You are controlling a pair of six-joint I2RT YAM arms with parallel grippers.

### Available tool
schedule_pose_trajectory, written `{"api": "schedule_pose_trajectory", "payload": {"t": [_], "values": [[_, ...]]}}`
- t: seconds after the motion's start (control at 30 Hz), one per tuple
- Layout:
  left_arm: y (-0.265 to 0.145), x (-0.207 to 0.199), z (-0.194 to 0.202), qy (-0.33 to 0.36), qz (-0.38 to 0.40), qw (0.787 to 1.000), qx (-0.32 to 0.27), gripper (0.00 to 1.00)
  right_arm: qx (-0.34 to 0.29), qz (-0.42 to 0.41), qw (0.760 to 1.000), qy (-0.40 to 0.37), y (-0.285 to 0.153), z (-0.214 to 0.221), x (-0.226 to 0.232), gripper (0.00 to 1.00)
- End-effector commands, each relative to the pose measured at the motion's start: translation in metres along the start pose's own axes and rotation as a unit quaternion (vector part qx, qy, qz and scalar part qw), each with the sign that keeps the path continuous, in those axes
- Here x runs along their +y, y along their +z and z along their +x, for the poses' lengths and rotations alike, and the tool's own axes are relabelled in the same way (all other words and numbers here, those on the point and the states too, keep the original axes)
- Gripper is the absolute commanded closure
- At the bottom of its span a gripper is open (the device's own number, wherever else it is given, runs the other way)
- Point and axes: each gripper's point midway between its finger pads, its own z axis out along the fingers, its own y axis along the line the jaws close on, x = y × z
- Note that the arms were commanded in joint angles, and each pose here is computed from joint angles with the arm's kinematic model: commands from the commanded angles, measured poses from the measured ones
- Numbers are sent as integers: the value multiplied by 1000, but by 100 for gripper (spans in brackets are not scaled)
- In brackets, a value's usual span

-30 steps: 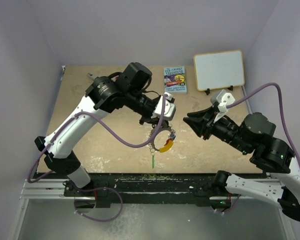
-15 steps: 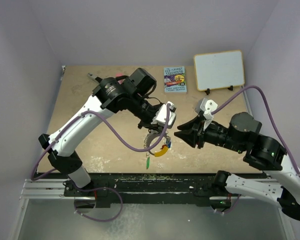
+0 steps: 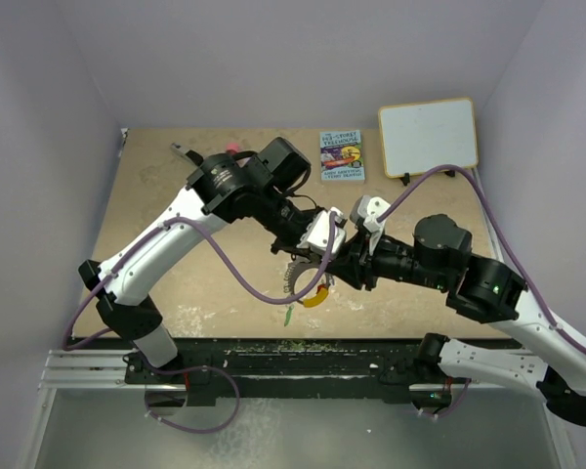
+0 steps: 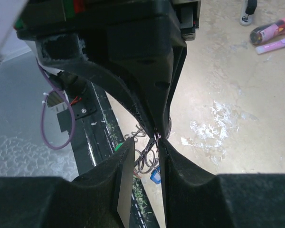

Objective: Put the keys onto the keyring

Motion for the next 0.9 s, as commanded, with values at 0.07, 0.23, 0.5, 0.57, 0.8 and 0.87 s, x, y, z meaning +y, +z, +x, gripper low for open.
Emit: {"api": "schedule_pose_trajectory", "payload": {"t": [0.07,0.23,0.5,0.57,0.8,0.87], "values": [[-3,-4,-18,35,1,999,-19,96,-29,-17,999,-3,6,-16,5,71],[-3,-4,-19,38,-1,999,-18,96,-23,-10,1000,-2,7,-11,3,76],[-4,-4,-28,38,0,999,-29,96,-29,7,1000,7,5,-6,-3,76],[-3,-6,-29,37,2,999,-29,96,-27,14,1000,8,5,-5,-5,77],[0,-8,-27,37,4,999,-21,96,-16,30,999,12,9,-3,-11,80],[0,-8,-27,39,2,999,-18,96,-11,30,999,12,11,-2,-11,81]]}}
